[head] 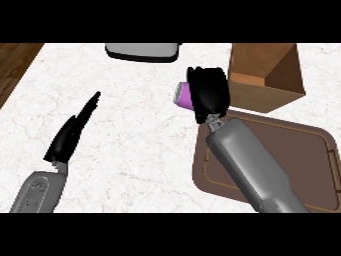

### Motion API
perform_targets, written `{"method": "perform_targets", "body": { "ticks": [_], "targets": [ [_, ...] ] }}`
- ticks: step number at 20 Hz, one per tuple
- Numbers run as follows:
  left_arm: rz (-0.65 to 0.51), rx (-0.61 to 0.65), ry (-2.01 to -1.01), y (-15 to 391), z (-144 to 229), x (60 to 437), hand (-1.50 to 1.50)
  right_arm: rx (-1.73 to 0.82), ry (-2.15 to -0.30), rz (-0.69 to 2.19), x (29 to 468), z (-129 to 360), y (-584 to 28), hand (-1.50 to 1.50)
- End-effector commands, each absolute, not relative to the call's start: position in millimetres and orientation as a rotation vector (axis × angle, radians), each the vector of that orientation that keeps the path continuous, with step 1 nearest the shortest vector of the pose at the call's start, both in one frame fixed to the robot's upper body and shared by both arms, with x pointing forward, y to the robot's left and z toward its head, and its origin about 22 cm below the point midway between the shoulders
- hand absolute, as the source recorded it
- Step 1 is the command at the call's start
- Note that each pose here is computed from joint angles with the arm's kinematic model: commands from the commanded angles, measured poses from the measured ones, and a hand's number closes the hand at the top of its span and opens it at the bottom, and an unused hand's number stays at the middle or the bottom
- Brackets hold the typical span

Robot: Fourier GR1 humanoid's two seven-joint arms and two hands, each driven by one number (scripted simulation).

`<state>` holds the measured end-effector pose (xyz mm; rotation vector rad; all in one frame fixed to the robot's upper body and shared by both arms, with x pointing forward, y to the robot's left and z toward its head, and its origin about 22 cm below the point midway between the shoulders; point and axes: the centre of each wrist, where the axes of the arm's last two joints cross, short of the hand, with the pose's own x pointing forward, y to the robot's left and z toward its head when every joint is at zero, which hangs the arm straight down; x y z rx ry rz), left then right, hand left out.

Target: Pick the can from the tray and place it in the cardboard box

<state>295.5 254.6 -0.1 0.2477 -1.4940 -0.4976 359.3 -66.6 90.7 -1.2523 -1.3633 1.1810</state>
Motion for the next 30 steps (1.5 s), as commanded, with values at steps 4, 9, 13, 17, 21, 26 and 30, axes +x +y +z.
{"method": "perform_targets", "body": {
  "ticks": [4,9,13,17,21,26,30],
  "targets": [
    [-0.472,0.273,-1.484,261.2,-19.3,275.6,0.0,-1.443,-1.335,0.958,348.0,177.8,-1.0,1.5],
    [-0.434,0.301,-1.484,272.1,-3.8,286.2,0.0,-1.496,-1.264,0.843,346.6,214.8,9.2,1.5],
    [-0.412,0.308,-1.468,260.7,-20.9,260.7,0.0,-1.494,-1.268,0.748,354.6,216.1,-9.4,1.5],
    [-0.411,0.338,-1.469,275.8,-5.4,286.3,0.0,-1.488,-1.241,0.702,373.6,227.5,-40.4,1.5],
    [-0.427,0.323,-1.465,272.1,-4.9,284.9,0.0,-1.491,-1.156,0.698,399.4,214.7,-80.8,1.5],
    [-0.413,0.307,-1.485,269.7,-5.0,273.2,0.0,-1.502,-1.066,0.724,409.9,175.4,-123.3,1.5],
    [-0.418,0.321,-1.465,278.1,-16.4,270.8,0.0,-1.247,-0.938,0.721,418.6,168.6,-135.2,1.5]
  ]
}}
